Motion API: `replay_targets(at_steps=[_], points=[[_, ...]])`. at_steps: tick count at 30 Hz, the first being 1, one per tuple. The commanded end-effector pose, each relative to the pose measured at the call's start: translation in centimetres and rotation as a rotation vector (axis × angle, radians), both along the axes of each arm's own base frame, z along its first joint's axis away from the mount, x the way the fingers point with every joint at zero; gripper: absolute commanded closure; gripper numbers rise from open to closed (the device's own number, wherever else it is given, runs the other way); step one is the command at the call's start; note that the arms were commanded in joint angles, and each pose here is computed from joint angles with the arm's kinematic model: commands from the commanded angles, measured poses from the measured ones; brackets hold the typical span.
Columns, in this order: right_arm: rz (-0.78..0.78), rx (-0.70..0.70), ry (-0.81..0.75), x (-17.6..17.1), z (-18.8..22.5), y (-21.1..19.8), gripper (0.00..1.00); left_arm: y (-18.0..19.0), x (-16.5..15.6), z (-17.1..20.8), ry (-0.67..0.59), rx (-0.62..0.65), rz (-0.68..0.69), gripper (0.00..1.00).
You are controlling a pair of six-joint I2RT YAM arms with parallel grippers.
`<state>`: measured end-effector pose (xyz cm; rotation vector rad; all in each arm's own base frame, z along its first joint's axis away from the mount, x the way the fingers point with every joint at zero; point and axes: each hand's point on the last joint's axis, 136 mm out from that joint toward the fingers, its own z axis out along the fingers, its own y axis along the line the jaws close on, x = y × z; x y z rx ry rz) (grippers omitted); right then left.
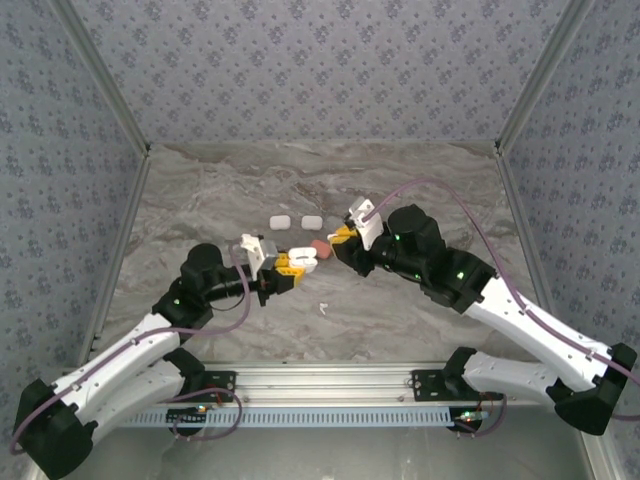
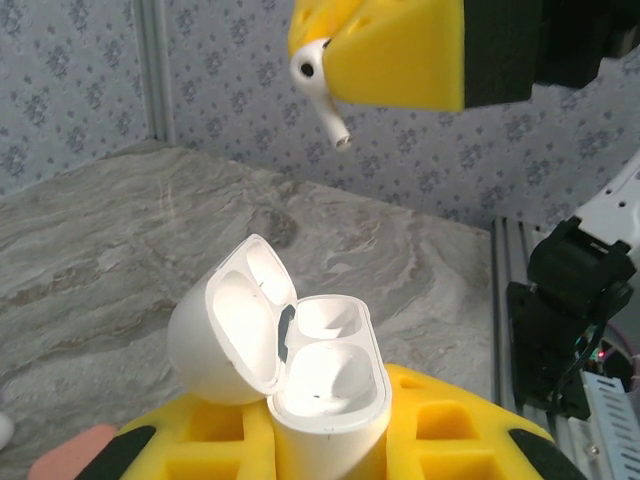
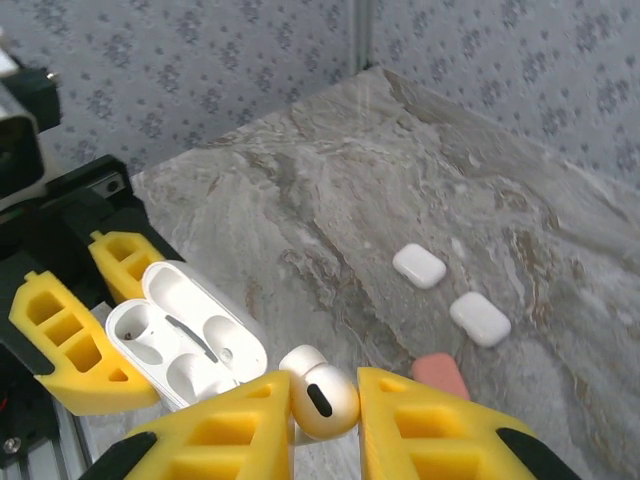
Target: Insert the wireless bluetooth earbuds into the charging case
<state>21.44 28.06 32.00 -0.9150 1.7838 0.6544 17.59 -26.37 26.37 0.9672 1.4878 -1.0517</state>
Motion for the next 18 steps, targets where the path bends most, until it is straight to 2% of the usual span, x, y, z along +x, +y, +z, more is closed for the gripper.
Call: replay_targets(at_steps=[1,18], points=[[0.09,-0.032,-0.077,-0.7,0.7,1.2,0.77,-0.4,-0.9,3.7,-0.071,-0.082,-0.051,1.0],[0.128,-0.03,-0.106,-1.6,0.0,3.1,0.77,-0.2,-1.2,4.4,-0.071,-0.104,-0.051,1.0]])
